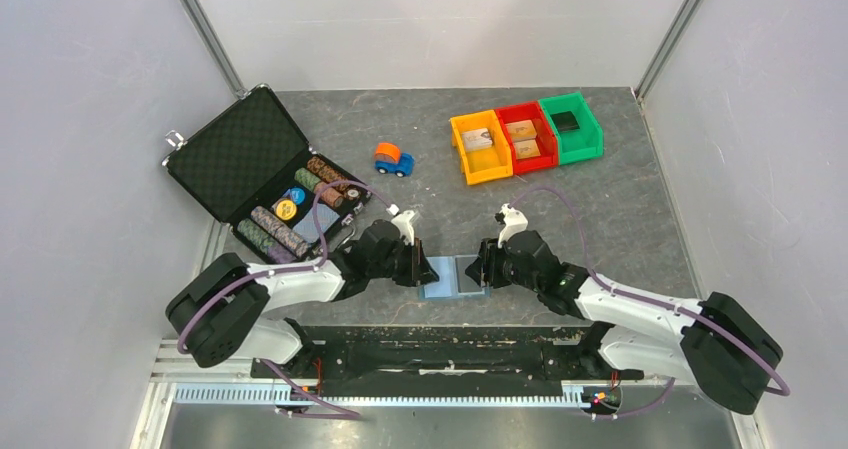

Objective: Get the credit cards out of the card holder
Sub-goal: Remove the credit card from the card holder.

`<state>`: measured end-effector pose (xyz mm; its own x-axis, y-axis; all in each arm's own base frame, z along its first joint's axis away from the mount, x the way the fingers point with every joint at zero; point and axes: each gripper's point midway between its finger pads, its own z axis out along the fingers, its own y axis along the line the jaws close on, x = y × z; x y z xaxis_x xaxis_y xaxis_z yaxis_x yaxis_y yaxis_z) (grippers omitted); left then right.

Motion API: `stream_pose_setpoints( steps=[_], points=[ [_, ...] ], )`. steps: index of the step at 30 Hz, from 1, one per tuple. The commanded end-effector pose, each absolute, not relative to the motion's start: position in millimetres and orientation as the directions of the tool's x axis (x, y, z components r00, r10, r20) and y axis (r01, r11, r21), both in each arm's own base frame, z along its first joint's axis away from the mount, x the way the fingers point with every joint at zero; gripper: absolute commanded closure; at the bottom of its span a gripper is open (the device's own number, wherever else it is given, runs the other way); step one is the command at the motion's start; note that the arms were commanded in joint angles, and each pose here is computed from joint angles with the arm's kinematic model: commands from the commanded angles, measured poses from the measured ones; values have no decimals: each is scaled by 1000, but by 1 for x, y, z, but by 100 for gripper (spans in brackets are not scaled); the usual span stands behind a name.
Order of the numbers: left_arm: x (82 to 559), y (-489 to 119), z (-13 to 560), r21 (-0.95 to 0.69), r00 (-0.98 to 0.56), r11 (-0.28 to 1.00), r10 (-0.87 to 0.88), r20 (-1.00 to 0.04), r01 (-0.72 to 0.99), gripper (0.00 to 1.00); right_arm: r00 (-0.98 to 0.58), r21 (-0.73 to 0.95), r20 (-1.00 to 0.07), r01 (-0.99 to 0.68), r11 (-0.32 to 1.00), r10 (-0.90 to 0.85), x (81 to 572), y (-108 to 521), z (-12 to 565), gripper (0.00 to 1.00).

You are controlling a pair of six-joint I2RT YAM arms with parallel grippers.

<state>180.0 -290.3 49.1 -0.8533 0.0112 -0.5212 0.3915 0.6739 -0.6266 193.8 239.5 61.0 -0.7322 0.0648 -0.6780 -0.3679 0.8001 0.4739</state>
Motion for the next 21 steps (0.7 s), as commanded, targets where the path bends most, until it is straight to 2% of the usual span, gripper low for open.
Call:
stream_pose_setpoints(
  steps=[1,21],
  points=[
    [181,-296,50,-655,-856,654,-21,-517,380,78,-717,431,-693,-334,838,70,201,232,55,55],
    [171,-288,29,-651,-878,670,3,-479,357,77,-774,475,-630,-324,818,59,190,241,33,56]
  ],
)
